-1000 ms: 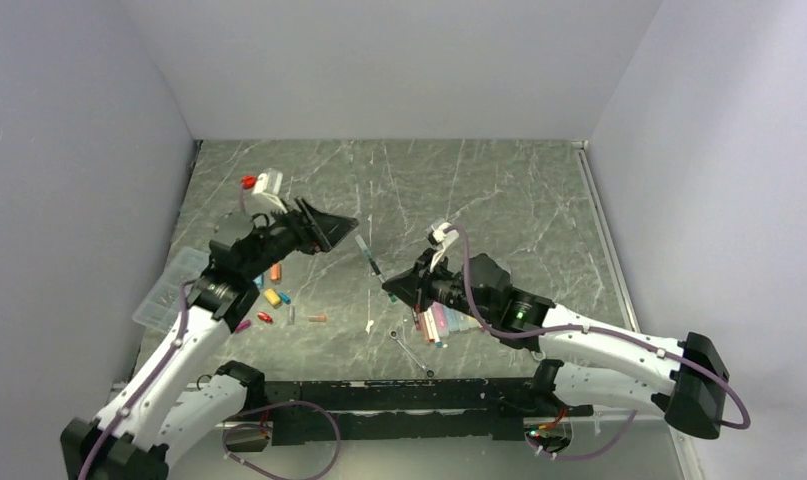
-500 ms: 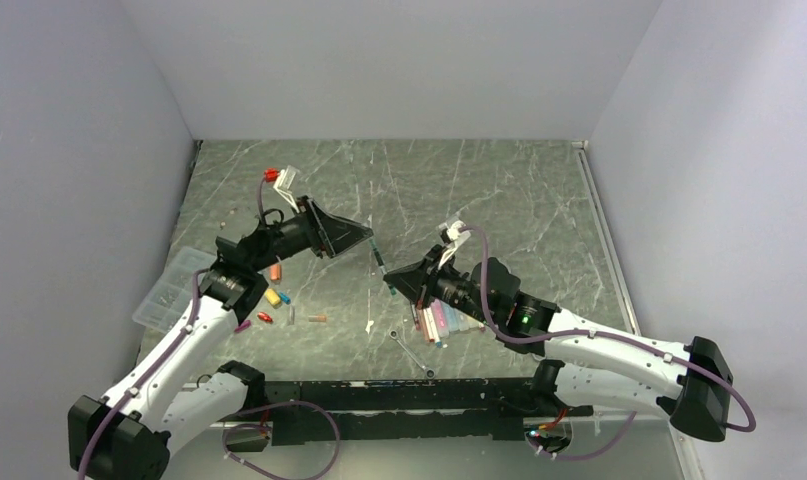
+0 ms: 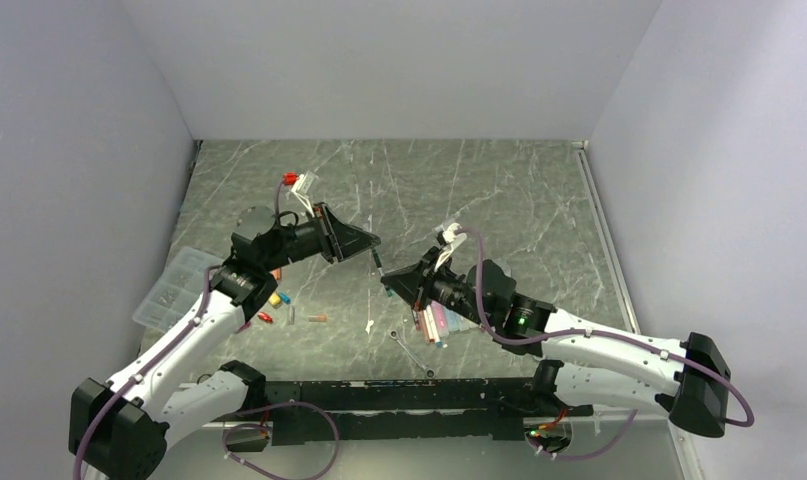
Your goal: Open the pen caps
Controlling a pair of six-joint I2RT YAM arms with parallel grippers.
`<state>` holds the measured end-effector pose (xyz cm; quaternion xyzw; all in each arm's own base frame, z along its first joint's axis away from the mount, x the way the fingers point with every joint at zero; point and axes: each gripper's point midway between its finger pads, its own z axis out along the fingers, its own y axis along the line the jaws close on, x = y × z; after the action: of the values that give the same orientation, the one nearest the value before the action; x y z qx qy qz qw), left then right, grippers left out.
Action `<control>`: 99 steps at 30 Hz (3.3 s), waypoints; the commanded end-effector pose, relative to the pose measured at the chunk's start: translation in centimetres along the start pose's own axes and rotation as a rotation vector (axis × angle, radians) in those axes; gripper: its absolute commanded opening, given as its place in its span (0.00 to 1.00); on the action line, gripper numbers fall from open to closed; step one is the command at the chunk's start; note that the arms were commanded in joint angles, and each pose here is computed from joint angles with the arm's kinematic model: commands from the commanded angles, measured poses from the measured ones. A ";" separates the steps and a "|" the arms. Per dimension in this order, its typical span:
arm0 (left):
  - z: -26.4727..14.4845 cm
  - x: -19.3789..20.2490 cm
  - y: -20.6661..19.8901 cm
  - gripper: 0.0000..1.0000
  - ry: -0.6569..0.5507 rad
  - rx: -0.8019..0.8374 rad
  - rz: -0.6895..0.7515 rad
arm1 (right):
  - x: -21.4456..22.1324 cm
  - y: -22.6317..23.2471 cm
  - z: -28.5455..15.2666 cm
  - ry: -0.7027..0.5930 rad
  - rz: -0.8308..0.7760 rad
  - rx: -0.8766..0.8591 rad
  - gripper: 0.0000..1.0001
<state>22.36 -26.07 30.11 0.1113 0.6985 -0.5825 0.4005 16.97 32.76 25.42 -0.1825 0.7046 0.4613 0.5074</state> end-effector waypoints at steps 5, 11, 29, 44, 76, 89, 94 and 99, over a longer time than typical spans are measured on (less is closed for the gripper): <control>0.0 -1.4 -1.7 0.00 -0.032 0.028 0.078 | -2.1 1.4 0.3 -0.044 0.000 -0.029 0.12; -0.5 -0.7 -3.1 0.00 -0.003 0.101 0.090 | -2.6 3.4 -0.6 0.033 0.051 -0.169 0.71; -0.8 0.7 -6.8 0.00 0.093 0.382 0.039 | -5.2 5.7 -0.7 0.022 0.247 -0.413 0.38; -0.6 0.2 -6.2 0.44 0.061 0.328 0.011 | -4.6 4.0 -0.3 0.008 0.232 -0.329 0.00; 1.7 0.1 -4.8 0.43 0.051 0.199 -0.045 | -1.8 1.8 1.2 0.061 0.159 -0.168 0.00; 2.0 0.7 -4.3 0.21 0.066 0.181 -0.051 | -1.9 1.7 0.9 0.048 0.157 -0.161 0.00; 1.9 0.9 -4.3 0.29 0.071 0.174 -0.049 | -1.8 1.1 0.9 0.034 0.165 -0.134 0.00; 1.9 1.1 -4.2 0.33 0.077 0.171 -0.055 | -1.8 1.0 1.0 0.033 0.167 -0.132 0.00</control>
<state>20.46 -29.28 30.12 0.1261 0.6863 -0.6352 0.3310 17.19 33.74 25.90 -0.1695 0.7119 0.5363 0.4205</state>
